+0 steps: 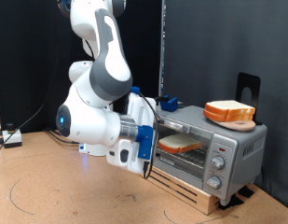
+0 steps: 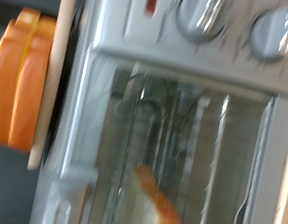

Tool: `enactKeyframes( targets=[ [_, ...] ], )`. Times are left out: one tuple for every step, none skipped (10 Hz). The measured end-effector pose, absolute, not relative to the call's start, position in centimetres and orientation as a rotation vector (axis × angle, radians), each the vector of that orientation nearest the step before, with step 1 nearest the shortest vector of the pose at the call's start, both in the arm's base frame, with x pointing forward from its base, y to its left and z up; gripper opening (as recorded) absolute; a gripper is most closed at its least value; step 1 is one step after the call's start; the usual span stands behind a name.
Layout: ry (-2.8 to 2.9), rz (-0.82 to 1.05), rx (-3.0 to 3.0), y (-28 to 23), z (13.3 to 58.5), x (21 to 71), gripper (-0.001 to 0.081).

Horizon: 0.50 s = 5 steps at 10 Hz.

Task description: Make a piece of toast with the oven

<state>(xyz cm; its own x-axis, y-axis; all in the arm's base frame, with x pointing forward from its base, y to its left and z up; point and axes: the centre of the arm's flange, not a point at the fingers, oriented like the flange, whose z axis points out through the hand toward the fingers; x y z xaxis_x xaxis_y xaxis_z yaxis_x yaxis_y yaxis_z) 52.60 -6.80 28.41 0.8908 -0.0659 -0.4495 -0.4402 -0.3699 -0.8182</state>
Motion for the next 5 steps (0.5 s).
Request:
enactKeyframes(
  targets=[
    [0.433, 0.367, -1.912, -6.9, 28.0, 53.9, 0.0809],
    [0.466, 0.353, -1.899, -6.9, 27.6, 54.7, 0.0809],
    [0.456, 0.361, -1.899, -6.8, 27.6, 54.6, 0.0809],
    [0.442, 0.378, -1.871, -6.6, 27.7, 54.6, 0.0809],
    [0.43, 0.36, -1.848, -6.5, 27.7, 55.3, 0.0809]
  ],
)
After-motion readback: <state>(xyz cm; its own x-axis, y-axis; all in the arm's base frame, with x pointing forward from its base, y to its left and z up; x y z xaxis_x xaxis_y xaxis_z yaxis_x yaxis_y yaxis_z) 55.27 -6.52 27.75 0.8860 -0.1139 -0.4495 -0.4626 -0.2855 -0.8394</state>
